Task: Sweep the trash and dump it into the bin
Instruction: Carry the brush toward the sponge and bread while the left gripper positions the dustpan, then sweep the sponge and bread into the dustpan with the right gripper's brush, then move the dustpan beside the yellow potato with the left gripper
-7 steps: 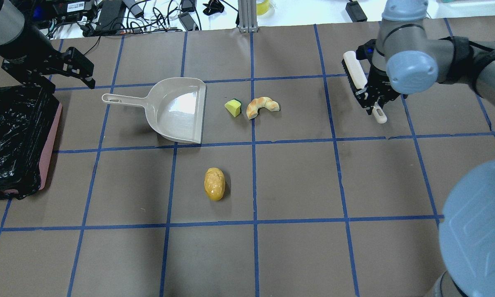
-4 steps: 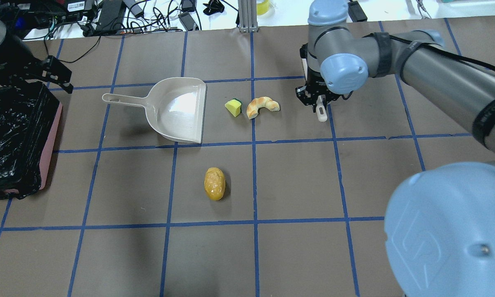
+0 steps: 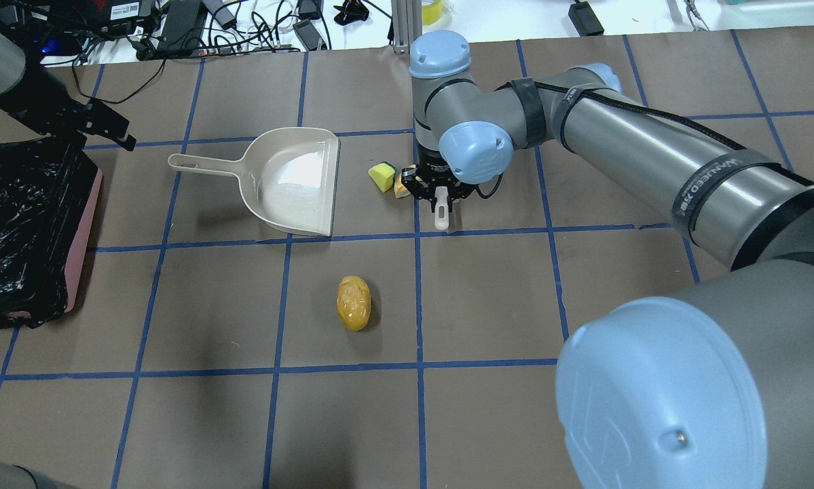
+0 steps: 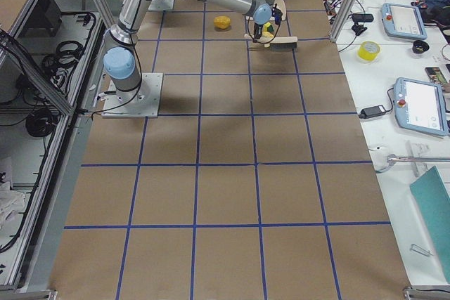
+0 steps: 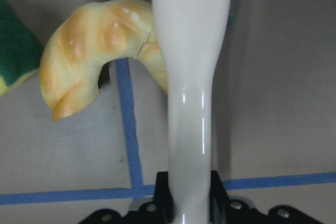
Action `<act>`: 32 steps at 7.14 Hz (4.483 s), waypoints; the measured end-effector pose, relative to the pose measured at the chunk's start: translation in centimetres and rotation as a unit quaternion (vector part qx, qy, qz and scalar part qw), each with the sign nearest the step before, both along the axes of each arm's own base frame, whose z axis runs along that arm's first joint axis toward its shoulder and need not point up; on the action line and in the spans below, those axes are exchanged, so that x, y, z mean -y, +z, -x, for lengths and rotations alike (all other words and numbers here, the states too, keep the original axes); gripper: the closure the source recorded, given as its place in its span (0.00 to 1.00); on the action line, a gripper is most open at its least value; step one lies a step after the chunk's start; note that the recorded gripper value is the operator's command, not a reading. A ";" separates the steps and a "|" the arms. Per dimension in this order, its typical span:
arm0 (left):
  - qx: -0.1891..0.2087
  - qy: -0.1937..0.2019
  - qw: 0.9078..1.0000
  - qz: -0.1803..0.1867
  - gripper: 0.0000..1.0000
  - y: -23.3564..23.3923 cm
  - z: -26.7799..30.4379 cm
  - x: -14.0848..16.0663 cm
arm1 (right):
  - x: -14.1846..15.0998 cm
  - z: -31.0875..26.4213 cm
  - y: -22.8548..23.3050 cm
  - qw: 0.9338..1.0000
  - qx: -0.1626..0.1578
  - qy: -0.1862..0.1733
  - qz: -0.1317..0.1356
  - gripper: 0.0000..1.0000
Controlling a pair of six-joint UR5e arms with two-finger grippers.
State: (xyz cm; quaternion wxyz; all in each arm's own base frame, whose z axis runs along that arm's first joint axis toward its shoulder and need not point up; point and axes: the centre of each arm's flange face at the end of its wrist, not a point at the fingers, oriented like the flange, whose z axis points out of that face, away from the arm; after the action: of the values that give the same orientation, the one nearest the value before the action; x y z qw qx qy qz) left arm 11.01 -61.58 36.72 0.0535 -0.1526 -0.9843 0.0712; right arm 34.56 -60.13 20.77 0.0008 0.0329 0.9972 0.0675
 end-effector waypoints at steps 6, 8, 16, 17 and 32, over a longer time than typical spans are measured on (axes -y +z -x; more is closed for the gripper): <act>0.068 -0.321 0.944 0.014 0.04 -5.5 8.0 4.5 | -4.1 -19.3 0.4 0.989 0.130 -0.051 -0.040 1.00; 0.066 -0.335 0.940 0.013 0.06 -6.5 8.9 5.1 | -4.0 -21.5 2.0 0.982 0.173 -0.059 -0.053 1.00; 0.101 -0.497 0.862 0.022 0.08 -10.5 9.0 6.7 | -8.1 -9.2 10.5 0.994 0.006 -0.044 -0.096 1.00; 0.109 -0.504 0.857 0.002 0.08 -11.6 8.6 6.4 | -9.0 -7.1 10.4 0.994 0.003 -0.043 -0.103 1.00; 0.126 -0.586 0.798 -0.071 1.00 -10.6 11.5 -9.8 | -10.6 -4.6 9.3 0.994 0.001 -0.033 -0.101 1.00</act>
State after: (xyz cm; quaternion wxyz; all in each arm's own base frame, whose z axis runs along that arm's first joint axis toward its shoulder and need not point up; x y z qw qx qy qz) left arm -0.45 -51.78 26.14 -0.0287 -0.7033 -0.7074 -0.0635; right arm 39.14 -49.56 30.04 0.0005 0.0656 0.9837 0.1675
